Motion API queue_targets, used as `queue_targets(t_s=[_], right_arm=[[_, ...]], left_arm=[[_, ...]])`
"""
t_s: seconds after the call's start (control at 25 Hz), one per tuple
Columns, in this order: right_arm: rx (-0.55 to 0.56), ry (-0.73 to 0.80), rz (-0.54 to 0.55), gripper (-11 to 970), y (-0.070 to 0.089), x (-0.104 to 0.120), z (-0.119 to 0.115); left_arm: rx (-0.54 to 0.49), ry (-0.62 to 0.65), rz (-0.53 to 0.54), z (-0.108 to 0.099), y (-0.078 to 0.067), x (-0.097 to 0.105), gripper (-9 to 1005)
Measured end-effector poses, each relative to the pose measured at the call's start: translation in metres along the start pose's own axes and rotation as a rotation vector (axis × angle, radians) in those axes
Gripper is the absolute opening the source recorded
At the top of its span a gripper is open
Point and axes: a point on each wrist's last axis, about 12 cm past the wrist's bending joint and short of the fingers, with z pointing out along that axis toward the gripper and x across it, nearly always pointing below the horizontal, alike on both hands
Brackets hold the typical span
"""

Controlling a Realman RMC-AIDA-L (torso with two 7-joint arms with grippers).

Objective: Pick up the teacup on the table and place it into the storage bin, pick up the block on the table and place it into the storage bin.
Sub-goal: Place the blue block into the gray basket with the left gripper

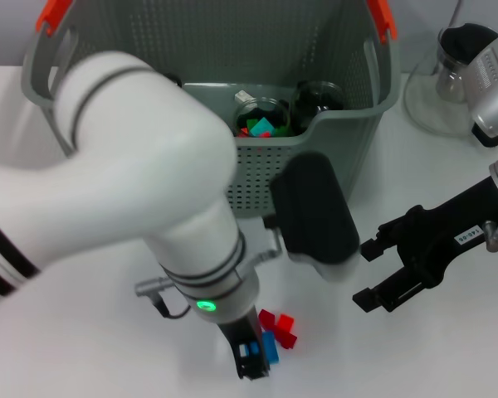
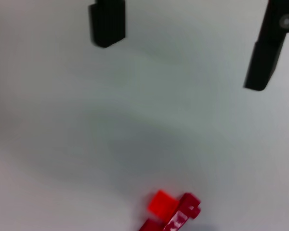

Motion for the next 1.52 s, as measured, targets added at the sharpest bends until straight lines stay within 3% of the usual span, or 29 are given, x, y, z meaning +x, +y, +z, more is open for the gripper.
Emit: queue_targets(t_s=[0.16, 0.2, 0.44, 0.52, 0.6, 0.64, 0.68, 0.8, 1.0, 1.12, 1.2, 1.44, 1.52], right_arm=[[-0.004, -0.002, 0.003, 938, 0.0, 0.001, 0.0], [-0.004, -0.001, 0.004, 938, 0.0, 0.001, 0.0], [-0.01, 0.004, 0.0, 939, 0.001, 0.001, 0.001], [-0.012, 0.005, -0.004, 939, 0.001, 0.001, 0.002], [-0.014, 0.006, -0.009, 939, 0.002, 0.0, 0.003], [-0.015, 0.007, -0.011, 939, 0.002, 0.0, 0.003], [-0.017, 0.007, -0.013, 939, 0.002, -0.001, 0.003], [-0.021, 0.008, -0.016, 939, 0.003, -0.002, 0.005], [-0.026, 0.008, -0.022, 939, 0.004, -0.003, 0.007], [-0.026, 0.007, -0.023, 939, 0.004, -0.003, 0.007], [-0.027, 0.008, -0.023, 939, 0.004, -0.003, 0.008], [-0.03, 0.013, -0.033, 939, 0.004, -0.004, 0.008], [-0.031, 0.015, -0.04, 938, 0.004, -0.004, 0.008]], left_arm=[[0.01, -0.042, -0.061, -0.021, 0.011, 0.009, 401], [0.004, -0.13, -0.111, -0.046, 0.021, 0.018, 401], [-0.037, -0.453, -0.219, -0.118, 0.053, 0.041, 401], [-0.087, -0.593, -0.265, -0.147, 0.071, 0.052, 402], [-0.126, -0.693, -0.299, -0.167, 0.086, 0.059, 402], [-0.126, -0.693, -0.299, -0.167, 0.086, 0.059, 402], [-0.162, -0.798, -0.329, -0.183, 0.104, 0.065, 402], [-0.2, -0.85, -0.381, -0.189, 0.126, 0.066, 423], [-0.227, -0.876, -0.506, -0.175, 0.165, 0.07, 458], [-0.269, -0.886, -0.555, -0.168, 0.179, 0.073, 479], [-0.29, -0.888, -0.569, -0.166, 0.184, 0.075, 493], [-0.353, -0.872, -0.577, -0.167, 0.188, 0.077, 736], [-0.347, -0.883, -0.585, -0.168, 0.185, 0.08, 774]])
